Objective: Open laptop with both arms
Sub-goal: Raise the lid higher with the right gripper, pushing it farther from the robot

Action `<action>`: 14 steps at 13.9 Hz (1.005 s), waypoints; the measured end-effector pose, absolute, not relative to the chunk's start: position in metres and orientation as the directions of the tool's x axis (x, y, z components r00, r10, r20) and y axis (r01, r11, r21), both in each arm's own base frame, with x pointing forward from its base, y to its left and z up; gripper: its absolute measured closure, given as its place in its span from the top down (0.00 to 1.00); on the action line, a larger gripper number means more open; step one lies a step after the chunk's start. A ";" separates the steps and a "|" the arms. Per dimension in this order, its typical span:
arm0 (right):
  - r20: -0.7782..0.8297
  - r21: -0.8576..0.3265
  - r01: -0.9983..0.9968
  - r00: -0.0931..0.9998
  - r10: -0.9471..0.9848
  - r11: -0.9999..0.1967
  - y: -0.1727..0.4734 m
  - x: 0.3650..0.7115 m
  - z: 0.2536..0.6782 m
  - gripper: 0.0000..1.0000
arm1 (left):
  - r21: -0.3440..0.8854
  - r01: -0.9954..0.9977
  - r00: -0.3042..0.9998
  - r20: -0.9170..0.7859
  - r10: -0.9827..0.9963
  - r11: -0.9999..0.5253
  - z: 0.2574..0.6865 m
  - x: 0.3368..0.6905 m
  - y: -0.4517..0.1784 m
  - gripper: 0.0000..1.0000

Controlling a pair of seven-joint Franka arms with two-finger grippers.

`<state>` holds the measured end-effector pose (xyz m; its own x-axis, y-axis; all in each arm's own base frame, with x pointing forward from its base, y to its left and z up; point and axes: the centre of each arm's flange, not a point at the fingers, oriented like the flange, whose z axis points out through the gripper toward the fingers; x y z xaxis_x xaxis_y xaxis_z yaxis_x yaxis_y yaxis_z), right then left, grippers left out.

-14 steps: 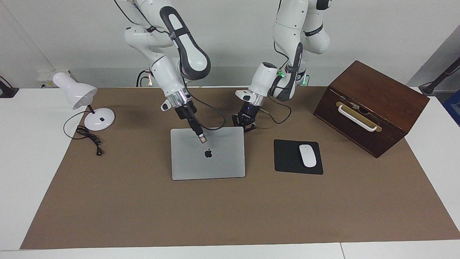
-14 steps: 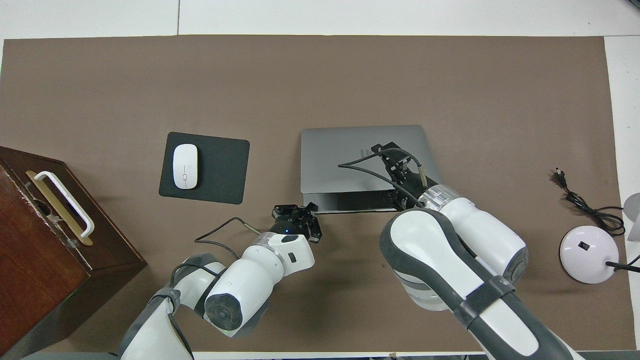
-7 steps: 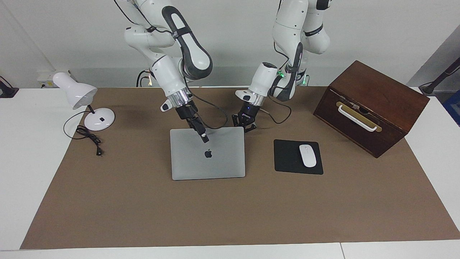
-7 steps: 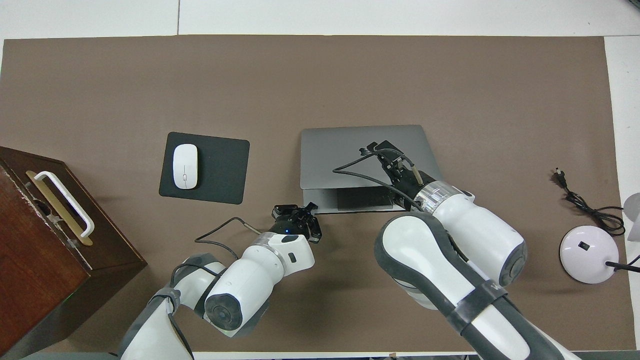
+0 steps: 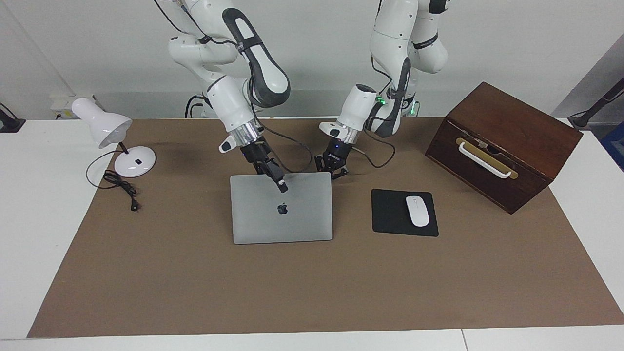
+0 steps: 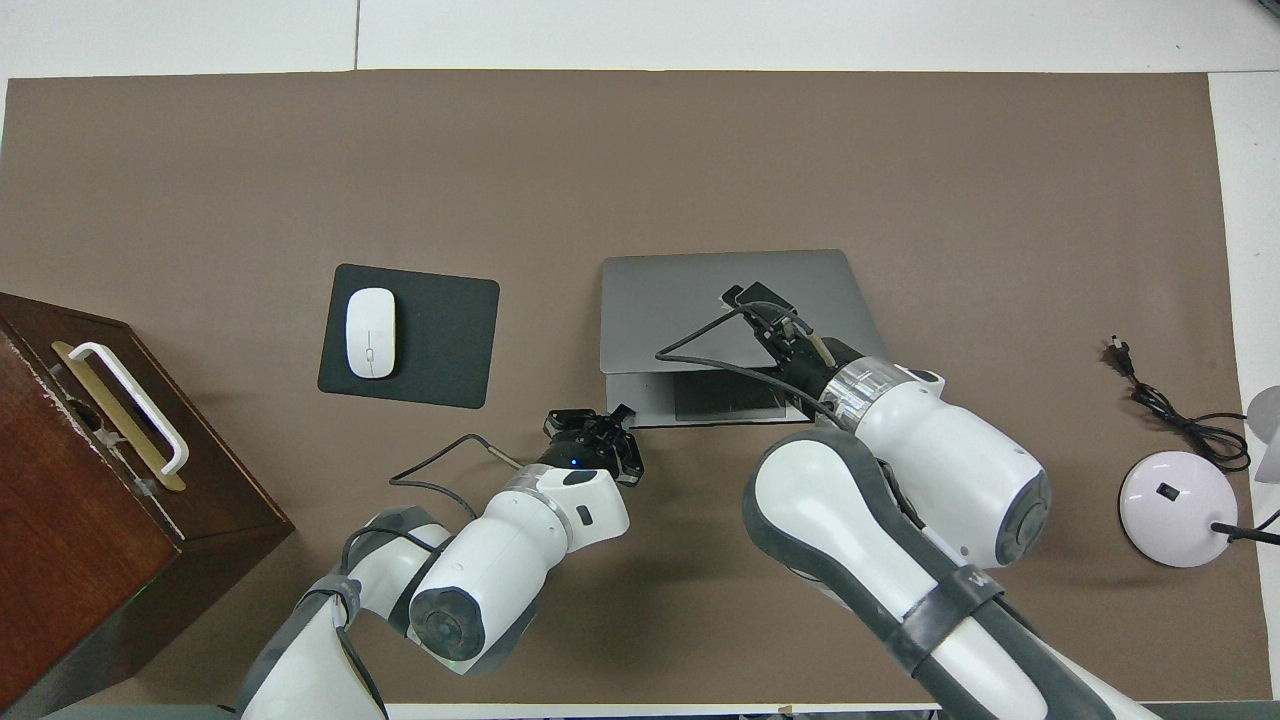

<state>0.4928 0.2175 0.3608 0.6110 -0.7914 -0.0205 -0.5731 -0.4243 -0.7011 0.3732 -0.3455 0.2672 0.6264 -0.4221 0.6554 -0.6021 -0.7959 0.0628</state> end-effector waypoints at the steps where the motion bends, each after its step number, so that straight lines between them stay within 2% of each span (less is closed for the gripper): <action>1: -0.023 -0.700 -0.573 0.614 -0.789 -0.426 0.218 0.493 0.361 1.00 | 0.063 -0.602 0.626 0.655 -0.422 -0.796 0.267 0.373 -0.345 0.01; 14: -0.100 -0.688 -0.575 0.680 -0.727 -0.443 0.215 0.500 0.359 1.00 | 0.060 -0.605 0.624 0.656 -0.425 -0.794 0.267 0.373 -0.345 0.01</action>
